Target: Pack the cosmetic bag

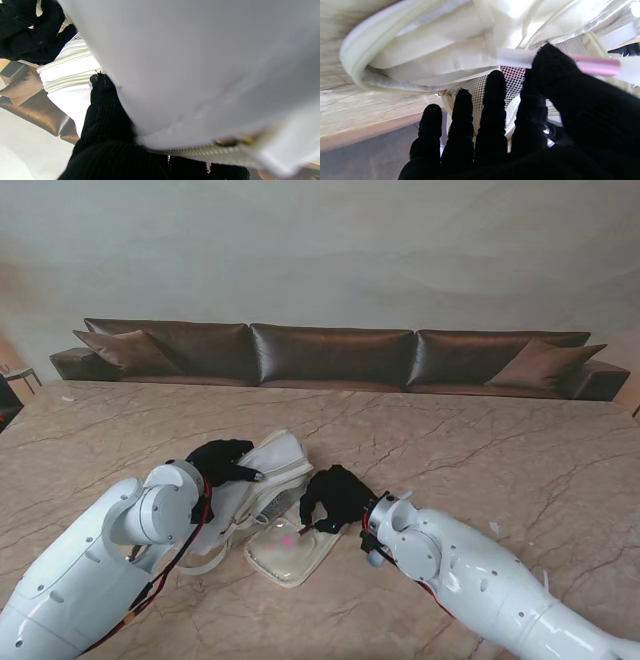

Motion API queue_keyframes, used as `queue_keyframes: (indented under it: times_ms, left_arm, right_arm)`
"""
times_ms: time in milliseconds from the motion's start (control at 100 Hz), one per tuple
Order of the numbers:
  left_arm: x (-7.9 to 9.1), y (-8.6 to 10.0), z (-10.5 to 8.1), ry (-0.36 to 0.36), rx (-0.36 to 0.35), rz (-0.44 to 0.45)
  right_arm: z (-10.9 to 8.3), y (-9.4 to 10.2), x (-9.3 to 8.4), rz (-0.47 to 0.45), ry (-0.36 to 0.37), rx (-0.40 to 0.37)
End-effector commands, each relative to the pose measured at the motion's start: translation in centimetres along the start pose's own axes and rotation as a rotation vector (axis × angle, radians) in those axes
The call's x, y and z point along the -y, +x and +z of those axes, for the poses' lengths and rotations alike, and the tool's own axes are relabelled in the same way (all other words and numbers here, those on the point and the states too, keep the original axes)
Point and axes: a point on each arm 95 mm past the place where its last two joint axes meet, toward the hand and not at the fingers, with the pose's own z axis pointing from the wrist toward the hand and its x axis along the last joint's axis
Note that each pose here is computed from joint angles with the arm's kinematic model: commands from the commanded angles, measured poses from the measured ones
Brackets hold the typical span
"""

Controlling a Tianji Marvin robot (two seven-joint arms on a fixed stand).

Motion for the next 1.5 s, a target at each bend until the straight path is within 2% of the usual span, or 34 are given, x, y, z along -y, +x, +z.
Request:
queue_keyframes:
  times_ms: [0,350,610,900,1490]
  left_arm:
    - [-0.4,0.2,-0.1,-0.011,-0.006,-0.002]
    - [-0.4,0.1,-0.2,-0.013,-0.006,-0.003]
    - [-0.5,-0.1,-0.3,-0.017,-0.008,0.0]
    - [-0.6,0.0,-0.4,-0.02,-0.019,-0.002]
    - [-0.8,0.0,-0.3,-0.028,-0.018,-0.005]
  right_arm:
    - [0.0,0.0,-0.4,-0.016,0.007,-0.003]
    - [-0.2,-0.9,-0.5,-0.073,0.029,0.017]
    - [0.0,-1.4,-0.1,-0.168,-0.016,0.031]
    - [-0.1,-1.5,0.2,-0.259,-0.016,0.05]
    - [-0.8,-2.0,-0.7,-0.297,-0.044,0.111]
